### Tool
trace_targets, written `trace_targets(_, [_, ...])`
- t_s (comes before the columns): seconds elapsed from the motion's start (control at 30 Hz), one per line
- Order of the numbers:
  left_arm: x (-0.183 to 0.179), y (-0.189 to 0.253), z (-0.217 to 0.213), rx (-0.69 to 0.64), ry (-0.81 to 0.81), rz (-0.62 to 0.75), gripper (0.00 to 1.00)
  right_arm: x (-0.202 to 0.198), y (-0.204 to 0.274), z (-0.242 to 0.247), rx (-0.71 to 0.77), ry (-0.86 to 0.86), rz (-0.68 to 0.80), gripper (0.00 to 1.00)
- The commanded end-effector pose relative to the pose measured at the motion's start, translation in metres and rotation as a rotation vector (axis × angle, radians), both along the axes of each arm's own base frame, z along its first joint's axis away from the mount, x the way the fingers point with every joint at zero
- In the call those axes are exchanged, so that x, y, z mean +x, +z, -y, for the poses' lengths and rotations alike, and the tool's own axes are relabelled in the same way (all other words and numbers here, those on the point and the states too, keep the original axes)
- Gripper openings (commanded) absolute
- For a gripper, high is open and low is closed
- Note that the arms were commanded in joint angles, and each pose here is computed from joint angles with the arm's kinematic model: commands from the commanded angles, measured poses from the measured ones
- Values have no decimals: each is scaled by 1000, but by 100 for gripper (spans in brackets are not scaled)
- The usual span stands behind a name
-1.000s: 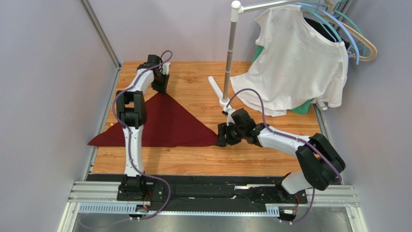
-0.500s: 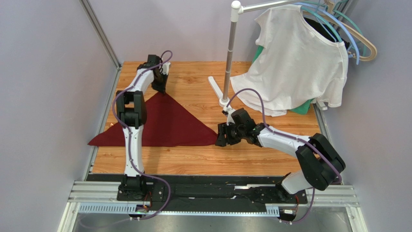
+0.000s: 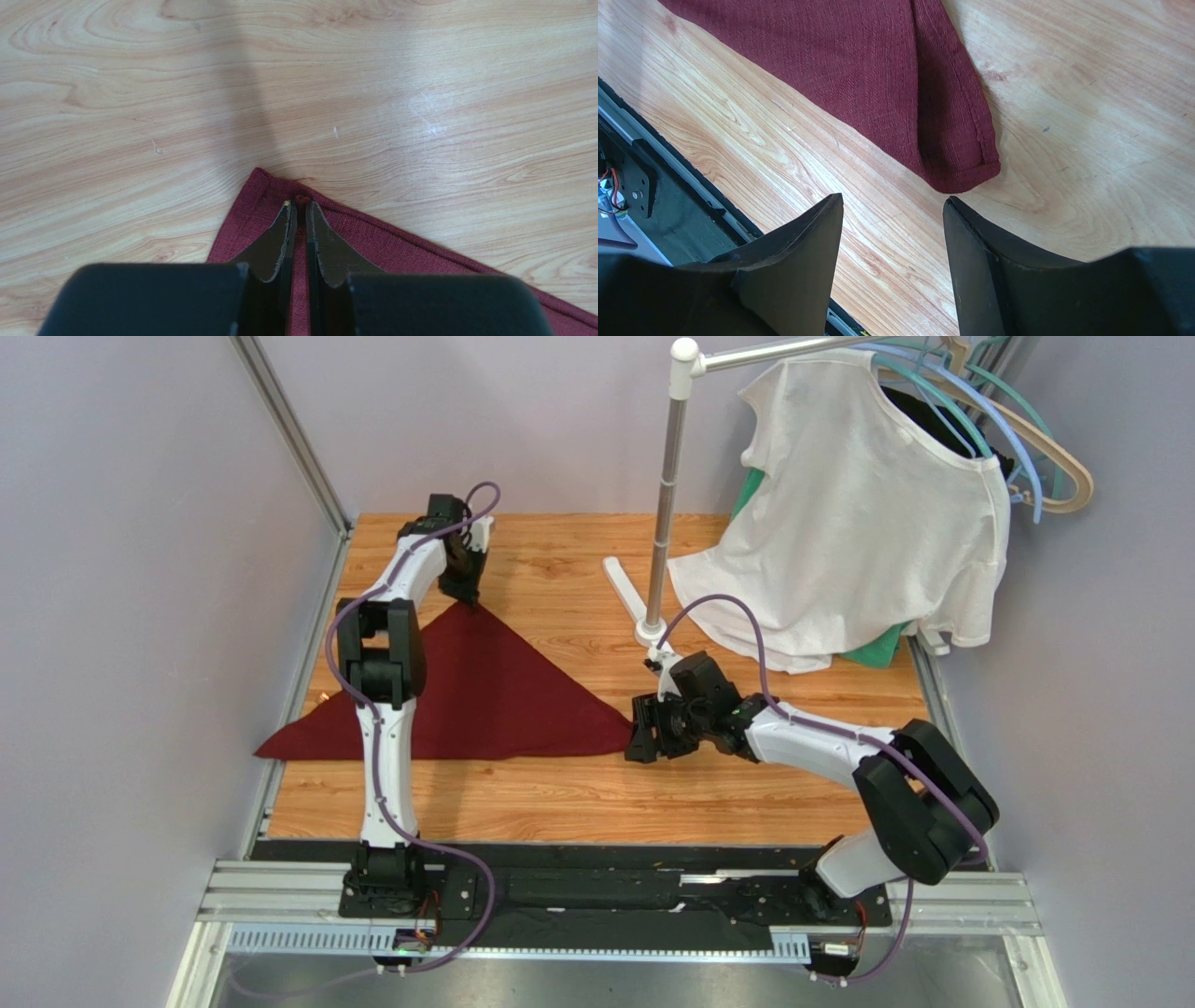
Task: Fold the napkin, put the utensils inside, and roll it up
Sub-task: Adjust the napkin at the center of the board.
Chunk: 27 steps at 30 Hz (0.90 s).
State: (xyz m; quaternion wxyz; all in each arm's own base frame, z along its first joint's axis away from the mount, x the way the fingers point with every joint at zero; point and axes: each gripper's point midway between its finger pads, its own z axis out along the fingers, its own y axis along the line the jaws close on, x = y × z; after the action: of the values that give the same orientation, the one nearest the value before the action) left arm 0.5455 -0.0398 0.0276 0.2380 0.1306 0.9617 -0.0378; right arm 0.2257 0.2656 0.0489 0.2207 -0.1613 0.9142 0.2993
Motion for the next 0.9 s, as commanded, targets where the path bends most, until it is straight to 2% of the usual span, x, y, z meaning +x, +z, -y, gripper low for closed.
trace_targets(0.0, [9, 32, -13, 41, 8, 71, 2, 3, 7, -3, 36, -6, 24, 59])
trace_targets(0.5, [12, 52, -24, 37, 29, 120, 0, 25, 28, 2, -12, 65, 225, 61])
trace_targets(0.87, [18, 54, -19, -27, 12, 136, 0, 36, 21, -6, -25, 69, 218, 61])
